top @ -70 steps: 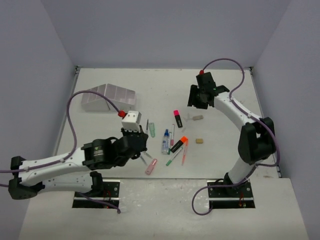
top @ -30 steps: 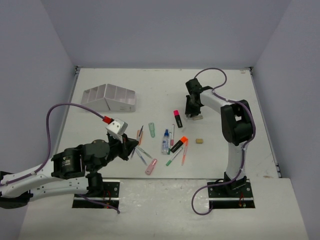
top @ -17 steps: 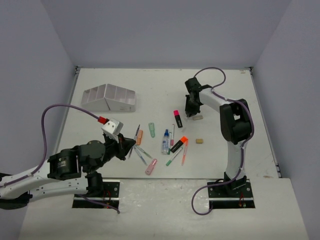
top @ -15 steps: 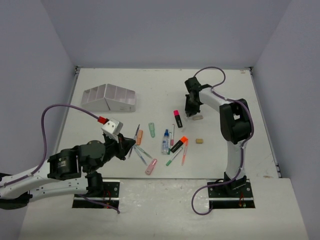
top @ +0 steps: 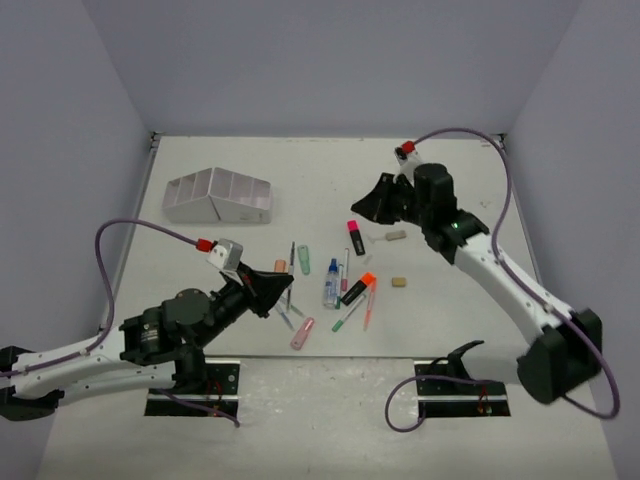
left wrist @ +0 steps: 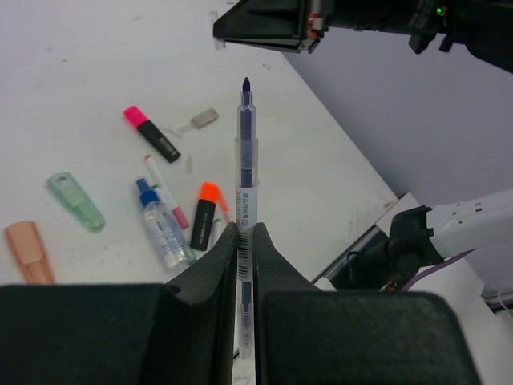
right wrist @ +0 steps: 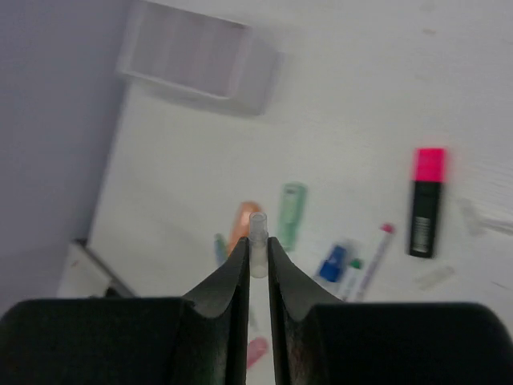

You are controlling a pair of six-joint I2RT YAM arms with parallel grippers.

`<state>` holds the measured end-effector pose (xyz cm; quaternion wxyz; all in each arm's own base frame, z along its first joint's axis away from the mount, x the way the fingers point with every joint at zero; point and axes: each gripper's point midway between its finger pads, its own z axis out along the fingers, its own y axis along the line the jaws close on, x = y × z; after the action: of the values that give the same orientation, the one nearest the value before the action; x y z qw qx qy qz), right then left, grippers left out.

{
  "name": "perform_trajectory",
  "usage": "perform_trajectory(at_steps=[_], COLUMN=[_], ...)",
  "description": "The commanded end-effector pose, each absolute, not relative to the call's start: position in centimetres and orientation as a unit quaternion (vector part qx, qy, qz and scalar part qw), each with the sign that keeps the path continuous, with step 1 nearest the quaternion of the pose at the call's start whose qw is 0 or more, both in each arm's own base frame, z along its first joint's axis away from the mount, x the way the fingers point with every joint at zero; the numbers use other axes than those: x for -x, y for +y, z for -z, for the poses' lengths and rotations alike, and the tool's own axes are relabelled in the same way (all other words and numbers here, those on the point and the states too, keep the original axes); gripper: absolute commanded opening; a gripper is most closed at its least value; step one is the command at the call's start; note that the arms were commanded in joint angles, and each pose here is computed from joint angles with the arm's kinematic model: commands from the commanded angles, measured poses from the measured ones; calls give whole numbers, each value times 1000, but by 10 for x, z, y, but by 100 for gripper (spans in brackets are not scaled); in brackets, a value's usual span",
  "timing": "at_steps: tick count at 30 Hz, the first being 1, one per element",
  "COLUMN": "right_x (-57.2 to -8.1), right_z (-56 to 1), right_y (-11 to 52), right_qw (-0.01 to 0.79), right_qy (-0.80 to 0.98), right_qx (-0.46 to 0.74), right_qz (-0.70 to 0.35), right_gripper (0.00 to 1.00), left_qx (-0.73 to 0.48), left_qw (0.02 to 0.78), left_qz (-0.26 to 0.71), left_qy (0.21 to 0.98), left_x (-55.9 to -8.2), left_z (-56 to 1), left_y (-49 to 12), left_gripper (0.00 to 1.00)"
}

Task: Sort the stationery into containers
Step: Close the pen cap on the pen.

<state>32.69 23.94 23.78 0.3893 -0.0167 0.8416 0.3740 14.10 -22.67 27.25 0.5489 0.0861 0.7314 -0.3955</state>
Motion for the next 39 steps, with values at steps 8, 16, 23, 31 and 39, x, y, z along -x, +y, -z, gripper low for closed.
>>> perform_trajectory(at_steps=[8, 16, 23, 31, 39], right_x=[-176, -155, -148, -146, -151], right_z=[-389, -394, -394, -385, -380], right_y=[240, 225, 225, 227, 226], right_qw=[478, 515, 510, 504, 512], right_qy=[566, 554, 554, 557, 564], right_qx=[148, 163, 177, 187, 183], right_qz=[-655, -634, -634, -633, -622], right_gripper=[0, 0, 0, 0, 0], left_qx=[-174, -163, -157, -167, -173], left_qw=[567, 550, 545, 537, 534], left_qz=[606, 601, 605, 612, 613], left_qy=[530, 557, 559, 557, 556], left_x=[-99, -110, -111, -108, -107], left_z=[-357, -346, -345, -346, -347], left_y=[-316, -344, -349, -358, -362], left_gripper=[0, 0, 0, 0, 0])
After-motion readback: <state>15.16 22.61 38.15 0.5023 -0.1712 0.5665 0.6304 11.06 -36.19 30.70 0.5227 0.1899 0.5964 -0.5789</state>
